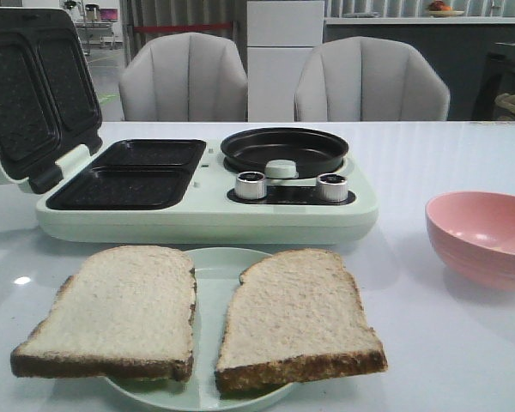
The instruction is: Make breakfast with bread and shrimp
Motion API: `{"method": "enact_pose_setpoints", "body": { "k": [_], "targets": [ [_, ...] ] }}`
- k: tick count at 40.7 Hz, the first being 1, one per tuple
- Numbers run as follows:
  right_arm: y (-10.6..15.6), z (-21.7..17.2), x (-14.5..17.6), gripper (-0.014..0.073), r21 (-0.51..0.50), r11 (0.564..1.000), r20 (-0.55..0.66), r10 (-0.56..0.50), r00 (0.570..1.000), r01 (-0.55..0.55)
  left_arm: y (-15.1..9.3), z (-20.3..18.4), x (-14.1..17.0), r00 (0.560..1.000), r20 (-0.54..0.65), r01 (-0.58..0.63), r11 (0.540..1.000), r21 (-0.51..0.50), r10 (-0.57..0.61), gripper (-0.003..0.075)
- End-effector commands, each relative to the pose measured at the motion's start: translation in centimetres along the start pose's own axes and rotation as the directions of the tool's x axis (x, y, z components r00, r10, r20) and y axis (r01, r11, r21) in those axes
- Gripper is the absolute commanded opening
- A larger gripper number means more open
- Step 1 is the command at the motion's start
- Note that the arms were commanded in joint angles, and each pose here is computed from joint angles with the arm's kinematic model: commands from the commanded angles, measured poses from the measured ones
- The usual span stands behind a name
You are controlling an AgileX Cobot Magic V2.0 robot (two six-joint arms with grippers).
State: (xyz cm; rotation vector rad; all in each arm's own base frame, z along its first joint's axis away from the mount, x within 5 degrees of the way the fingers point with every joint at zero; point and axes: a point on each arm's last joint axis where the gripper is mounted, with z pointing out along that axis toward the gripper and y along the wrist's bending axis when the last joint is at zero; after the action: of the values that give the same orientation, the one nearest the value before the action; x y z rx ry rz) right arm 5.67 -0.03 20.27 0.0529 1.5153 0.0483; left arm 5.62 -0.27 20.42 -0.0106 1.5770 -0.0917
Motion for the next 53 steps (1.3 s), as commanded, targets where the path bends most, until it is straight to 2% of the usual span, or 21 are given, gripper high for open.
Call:
{"method": "enact_pose_setpoints", "body": {
  "k": [1, 21, 30, 37, 44, 48, 53],
  "targets": [
    [0.1, -0.3, -1.5, 0.0045, -0.001, 1.0, 0.121, -0.014, 0.993, 0.014, -0.1, 0.0, 0.1, 0.997, 0.077, 0.007, 1.0, 0.012, -0.008, 0.0101],
    [0.1, -0.3, -1.5, 0.0045, -0.001, 1.0, 0.121, -0.014, 0.993, 0.014, -0.1, 0.0, 0.1, 0.997, 0.077, 0.007, 1.0, 0.012, -0.008, 0.0101],
    [0.1, -0.3, -1.5, 0.0045, -0.001, 1.0, 0.121, -0.014, 0.993, 0.014, -0.1, -0.1, -0.2, 0.994, 0.112, -0.01, 1.0, 0.015, 0.008, 0.0101],
    [0.1, -0.4, -2.3, 0.0045, -0.005, 1.0, 0.192, -0.014, 0.981, 0.015, -0.2, -0.2, -0.9, 0.986, 0.168, -0.011, 1.0, 0.023, 0.007, 0.0101],
    [0.4, -1.4, -6.7, 0.0045, -0.01, 1.0, 0.29, -0.013, 0.957, 0.016, -0.4, -1.0, -4.7, 0.959, 0.285, -0.014, 0.999, 0.03, 0.005, 0.0101],
    [0.6, -1.9, -9.6, 0.0045, -0.009, 1.0, 0.284, -0.013, 0.959, 0.016, -0.6, -2.2, -8.3, 0.929, 0.37, -0.016, 0.999, 0.033, 0.002, 0.0101],
    [0.8, -1.8, -12.9, 0.0045, -0.005, 1.0, 0.222, -0.014, 0.975, 0.015, -0.8, -3.2, -12.3, 0.93, 0.369, -0.012, 1.0, 0.024, 0.003, 0.0101]
  ]
}}
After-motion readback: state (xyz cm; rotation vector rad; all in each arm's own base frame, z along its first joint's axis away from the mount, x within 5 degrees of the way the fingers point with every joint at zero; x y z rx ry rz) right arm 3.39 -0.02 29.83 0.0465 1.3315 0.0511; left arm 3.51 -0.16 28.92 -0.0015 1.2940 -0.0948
